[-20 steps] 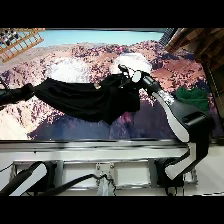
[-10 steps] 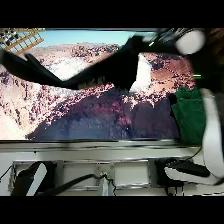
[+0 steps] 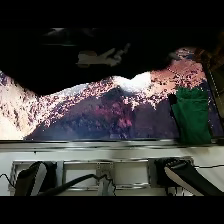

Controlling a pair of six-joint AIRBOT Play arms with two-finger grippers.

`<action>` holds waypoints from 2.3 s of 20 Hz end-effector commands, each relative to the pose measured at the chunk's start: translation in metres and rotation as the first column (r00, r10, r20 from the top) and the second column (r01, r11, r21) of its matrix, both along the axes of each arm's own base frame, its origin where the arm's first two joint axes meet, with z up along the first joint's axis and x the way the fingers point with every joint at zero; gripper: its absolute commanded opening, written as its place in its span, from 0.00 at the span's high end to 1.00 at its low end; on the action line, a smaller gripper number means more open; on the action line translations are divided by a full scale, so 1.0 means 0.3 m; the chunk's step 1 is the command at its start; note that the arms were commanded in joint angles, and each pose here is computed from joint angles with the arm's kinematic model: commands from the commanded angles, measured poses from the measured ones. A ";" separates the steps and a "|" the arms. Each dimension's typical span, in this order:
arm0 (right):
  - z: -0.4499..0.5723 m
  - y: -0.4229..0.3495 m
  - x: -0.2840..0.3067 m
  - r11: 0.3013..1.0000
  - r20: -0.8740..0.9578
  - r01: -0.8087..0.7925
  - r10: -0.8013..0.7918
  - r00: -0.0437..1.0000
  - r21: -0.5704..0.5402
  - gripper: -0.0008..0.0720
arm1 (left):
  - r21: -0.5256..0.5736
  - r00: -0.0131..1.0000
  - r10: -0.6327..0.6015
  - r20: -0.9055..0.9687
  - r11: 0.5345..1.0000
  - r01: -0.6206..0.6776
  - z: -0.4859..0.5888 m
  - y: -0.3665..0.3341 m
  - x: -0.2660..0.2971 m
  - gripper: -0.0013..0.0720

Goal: Fold the clothes and pants, and hang the long-sleeved shirts on hangers.

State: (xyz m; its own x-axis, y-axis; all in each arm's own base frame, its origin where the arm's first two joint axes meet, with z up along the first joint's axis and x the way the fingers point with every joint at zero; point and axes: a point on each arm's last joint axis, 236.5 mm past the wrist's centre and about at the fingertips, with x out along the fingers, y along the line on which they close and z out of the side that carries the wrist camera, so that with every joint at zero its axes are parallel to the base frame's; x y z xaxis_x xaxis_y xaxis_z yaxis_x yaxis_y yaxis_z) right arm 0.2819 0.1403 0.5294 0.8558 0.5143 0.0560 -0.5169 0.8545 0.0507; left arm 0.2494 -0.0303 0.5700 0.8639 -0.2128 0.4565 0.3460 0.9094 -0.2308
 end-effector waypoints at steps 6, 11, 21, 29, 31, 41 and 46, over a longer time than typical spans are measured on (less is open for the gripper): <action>0.184 -0.155 -0.375 0.995 0.219 0.094 -0.095 0.971 0.011 0.96 | 0.143 0.981 0.098 0.168 0.982 -0.123 0.155 -0.084 -0.263 0.98; 0.141 -0.150 -0.343 0.995 0.171 0.100 -0.095 0.981 -0.018 0.96 | 0.253 0.961 0.214 0.173 0.934 -0.253 0.122 -0.086 -0.337 0.98; -0.842 0.070 0.559 0.972 -0.576 -0.018 -0.124 0.808 -0.234 0.96 | 0.253 0.652 0.087 -0.754 0.953 0.165 -0.771 0.154 0.476 0.98; -1.505 0.140 1.034 0.965 -0.653 0.001 -0.177 0.736 -0.261 0.96 | 0.262 0.074 0.251 -0.965 0.914 0.311 -1.770 0.187 0.877 0.98; -1.567 0.124 1.088 0.966 -0.642 0.032 -0.195 0.742 -0.257 0.95 | 0.319 0.063 0.313 -0.948 0.920 0.229 -1.850 0.222 0.942 0.98; -1.571 -0.018 0.918 0.971 -0.851 0.072 -0.235 0.469 -0.229 0.30 | 0.234 0.033 0.236 -0.971 0.971 -0.048 -1.808 0.353 0.953 0.29; -1.577 -0.226 0.652 0.927 -0.865 0.114 -0.374 0.334 -0.357 0.30 | 0.201 0.119 0.211 -0.970 0.976 -0.086 -1.569 0.358 0.878 0.42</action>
